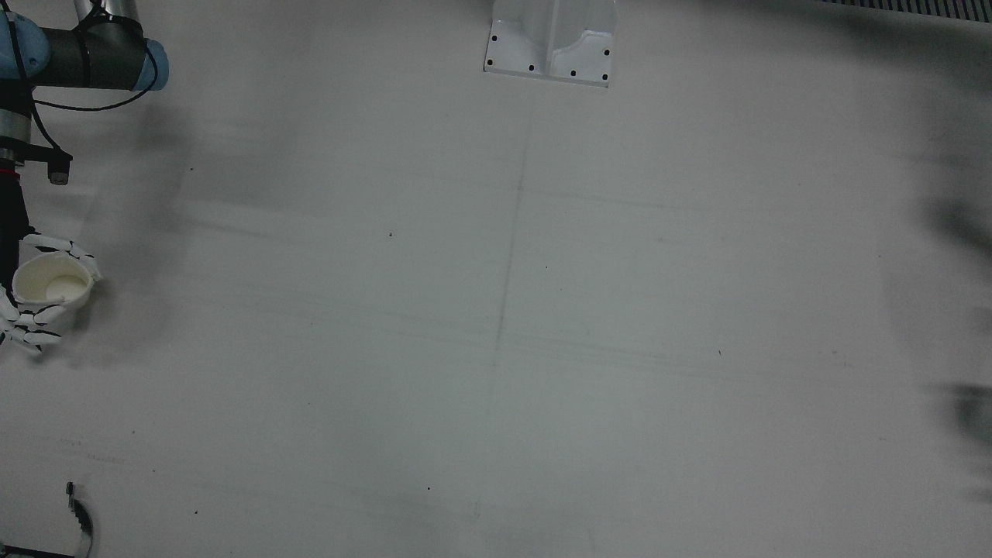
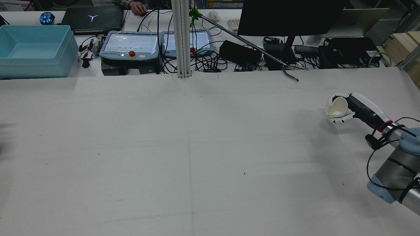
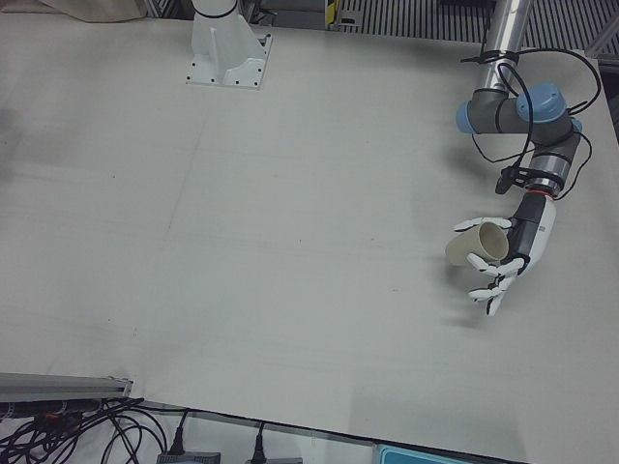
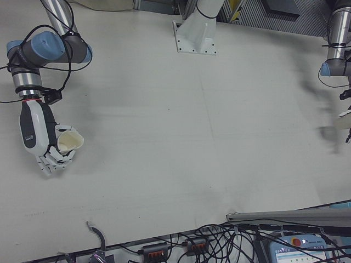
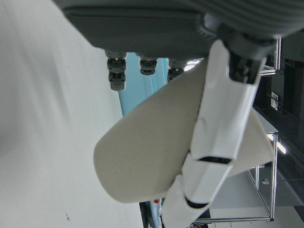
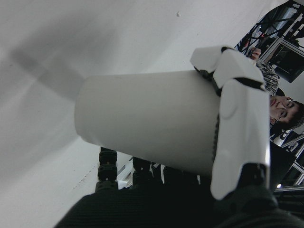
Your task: Pour water
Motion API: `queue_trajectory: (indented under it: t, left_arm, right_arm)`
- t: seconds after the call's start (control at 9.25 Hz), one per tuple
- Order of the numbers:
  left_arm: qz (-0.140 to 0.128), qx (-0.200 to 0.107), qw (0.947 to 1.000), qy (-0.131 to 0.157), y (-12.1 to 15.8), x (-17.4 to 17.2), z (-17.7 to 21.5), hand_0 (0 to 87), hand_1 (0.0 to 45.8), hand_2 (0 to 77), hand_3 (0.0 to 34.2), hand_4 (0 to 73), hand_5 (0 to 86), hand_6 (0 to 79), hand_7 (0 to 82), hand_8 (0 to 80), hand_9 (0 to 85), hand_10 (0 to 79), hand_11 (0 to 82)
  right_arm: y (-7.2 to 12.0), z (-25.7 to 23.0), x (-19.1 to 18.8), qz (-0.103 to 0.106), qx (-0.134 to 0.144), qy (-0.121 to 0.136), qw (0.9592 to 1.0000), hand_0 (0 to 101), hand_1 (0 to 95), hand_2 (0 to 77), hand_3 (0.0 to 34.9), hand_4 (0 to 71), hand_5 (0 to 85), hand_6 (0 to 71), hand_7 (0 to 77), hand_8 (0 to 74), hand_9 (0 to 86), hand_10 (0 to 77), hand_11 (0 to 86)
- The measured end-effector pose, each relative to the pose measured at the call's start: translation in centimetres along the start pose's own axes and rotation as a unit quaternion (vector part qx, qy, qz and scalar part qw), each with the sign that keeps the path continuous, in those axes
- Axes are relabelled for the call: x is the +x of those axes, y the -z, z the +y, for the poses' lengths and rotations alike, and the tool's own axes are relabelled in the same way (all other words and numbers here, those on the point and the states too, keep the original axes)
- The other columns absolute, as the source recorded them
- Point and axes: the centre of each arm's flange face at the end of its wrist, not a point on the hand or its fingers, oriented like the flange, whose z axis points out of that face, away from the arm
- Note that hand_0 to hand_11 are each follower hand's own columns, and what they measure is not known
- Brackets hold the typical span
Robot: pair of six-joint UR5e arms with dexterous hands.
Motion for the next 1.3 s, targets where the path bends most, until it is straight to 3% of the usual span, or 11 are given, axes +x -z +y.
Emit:
queue_trajectory:
  t: [0.11,0.22,0.43,0.54,0.65,0.76,0.86,1.08,1.19,1.3]
  left_arm:
    - [-0.001,-0.003,1.0,0.001,-0.2,0.0,0.3,75.4,26.7,19.1,8.6,49.1,39.3,15.8,28.4,4.9,5.5,8.7,14.7]
    - [-0.002,-0.01,0.9999,0.0,-0.9,-0.1,1.7,79.7,26.7,19.1,8.4,48.5,39.3,15.3,28.4,4.9,5.5,8.7,14.7]
    - [-0.022,-0.031,0.9993,0.003,-4.2,-1.7,6.7,79.7,26.7,19.6,8.3,48.5,39.3,15.8,28.9,4.9,5.5,8.7,14.7]
    - [-0.045,-0.045,0.998,0.008,-6.9,-4.0,9.9,79.6,26.7,19.6,8.4,49.1,39.3,18.5,30.5,6.0,7.1,8.7,15.8]
    - [-0.076,-0.06,0.9952,0.014,-9.6,-7.6,14.0,79.7,26.7,19.6,8.6,49.1,39.3,19.1,30.5,6.0,6.5,8.7,15.8]
    - [-0.108,-0.075,0.9912,0.012,-11.3,-11.4,18.4,79.6,26.7,19.6,8.6,49.1,39.3,19.1,30.5,6.0,6.0,8.7,15.8]
    - [-0.129,-0.092,0.9874,-0.002,-12.8,-14.2,23.2,79.6,26.7,19.6,8.6,49.1,39.3,19.1,30.5,6.0,6.0,8.7,15.8]
    - [-0.144,-0.118,0.9818,-0.038,-16.3,-17.0,32.5,79.6,26.7,19.6,8.3,49.1,39.3,18.0,31.6,6.0,6.0,8.7,15.8]
    - [-0.15,-0.129,0.9786,-0.057,-17.9,-18.2,37.3,79.6,26.7,19.6,8.5,49.1,39.3,18.5,31.6,4.9,6.0,8.7,14.7]
    - [-0.16,-0.138,0.974,-0.083,-19.2,-19.4,42.0,79.6,26.7,19.6,8.5,49.1,39.3,18.5,31.6,4.9,6.0,8.7,14.7]
  right_arm:
    - [0.1,1.3,-1.5,-0.007,-0.004,-0.002,1.0,63,23.5,35.5,11.9,22.9,58.4,30.0,46.4,24.5,36.5,10.9,20.2]
    - [0.4,3.0,-4.6,-0.024,-0.005,-0.006,0.9997,67,23.5,36.5,11.8,23.5,64.9,30.0,47.5,24.5,36.0,10.9,19.6]
    - [1.8,6.6,-15.2,-0.082,0.008,-0.025,0.9963,67,23.5,37.1,11.8,23.5,64.9,30.0,47.5,24.5,36.0,10.9,19.6]
    - [2.2,8.5,-20.9,-0.117,0.012,-0.038,0.9923,66,23.5,37.1,11.8,24.0,68.7,30.5,47.5,24.5,33.3,6.5,14.2]
    - [3.1,10.7,-26.0,-0.149,0.007,-0.047,0.9877,68,23.5,37.1,12.1,26.2,69.3,35.5,50.7,24.5,35.5,9.3,15.8]
    - [4.5,12.8,-30.1,-0.177,-0.001,-0.051,0.9829,81,23.5,37.1,11.9,35.5,69.8,41.5,58.4,26.7,37.1,13.1,22.9]
    - [6.4,14.2,-33.2,-0.202,-0.007,-0.053,0.978,81,23.5,37.1,11.9,35.5,69.8,41.5,58.4,26.7,37.1,13.1,22.9]
    - [9.5,15.9,-37.0,-0.236,-0.018,-0.052,0.9701,80,23.5,37.1,12.1,36.5,69.8,43.6,61.6,28.4,39.8,14.2,24.0]
    - [10.3,16.5,-38.0,-0.247,-0.023,-0.048,0.9674,80,19.6,43.1,12.5,40.4,69.8,45.8,67.6,29.5,42.5,10.9,25.1]
    - [10.6,17.4,-38.9,-0.257,-0.03,-0.037,0.9653,80,19.6,43.6,12.6,40.4,69.8,47.5,67.6,30.0,42.5,14.7,25.1]
